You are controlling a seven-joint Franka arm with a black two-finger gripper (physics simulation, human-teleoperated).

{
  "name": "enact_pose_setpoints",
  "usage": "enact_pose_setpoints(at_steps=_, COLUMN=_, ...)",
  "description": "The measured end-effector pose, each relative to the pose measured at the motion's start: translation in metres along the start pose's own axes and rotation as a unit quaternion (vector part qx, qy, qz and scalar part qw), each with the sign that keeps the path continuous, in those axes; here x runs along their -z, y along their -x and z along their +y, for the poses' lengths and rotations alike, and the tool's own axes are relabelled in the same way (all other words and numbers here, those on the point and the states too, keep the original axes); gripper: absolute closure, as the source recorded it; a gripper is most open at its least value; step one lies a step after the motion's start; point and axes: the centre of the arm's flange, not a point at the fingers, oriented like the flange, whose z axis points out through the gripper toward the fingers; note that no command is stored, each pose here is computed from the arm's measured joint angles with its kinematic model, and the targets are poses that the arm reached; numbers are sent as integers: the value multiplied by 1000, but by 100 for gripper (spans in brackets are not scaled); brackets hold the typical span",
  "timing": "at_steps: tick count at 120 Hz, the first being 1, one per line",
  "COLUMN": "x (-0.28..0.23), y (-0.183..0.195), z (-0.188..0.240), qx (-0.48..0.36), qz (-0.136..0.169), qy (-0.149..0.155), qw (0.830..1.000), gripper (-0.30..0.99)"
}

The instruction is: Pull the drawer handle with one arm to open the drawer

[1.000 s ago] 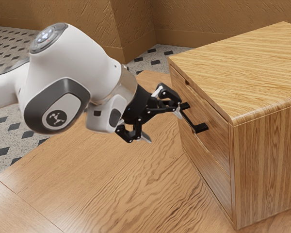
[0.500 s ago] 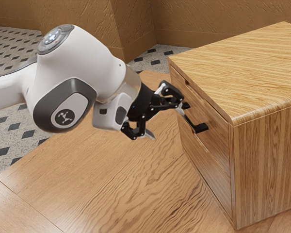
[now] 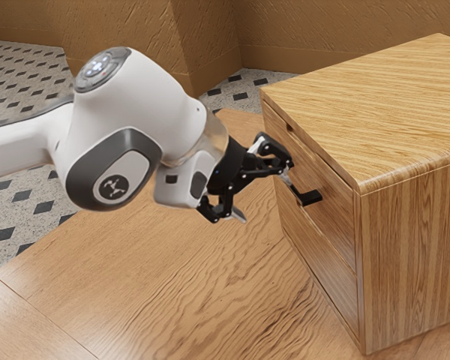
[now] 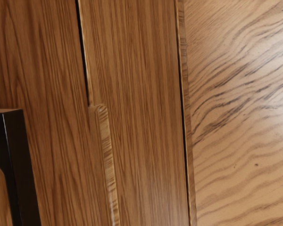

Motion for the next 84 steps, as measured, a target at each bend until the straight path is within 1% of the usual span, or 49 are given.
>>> enact_pose_setpoints(at_steps=21, x=-4, y=-2, z=1, qx=2, qz=1, qy=3, qw=1000, gripper=-1)
enact_pose_setpoints(at_steps=41, x=-8, y=-4, z=2, qx=6, qz=2, qy=7, qw=1000, gripper=-6)
enact_pose_setpoints(at_steps=47, x=-10, y=-5, z=2, qx=6, qz=1, qy=9, qw=1000, gripper=-2)
enact_pose_setpoints(at_steps=57, x=-14, y=-6, z=2, qx=6, qz=0, qy=13, qw=1000, gripper=0)
enact_pose_setpoints(at_steps=84, x=-20, y=-5, z=8, qx=10, qz=0, qy=21, qw=1000, gripper=-1)
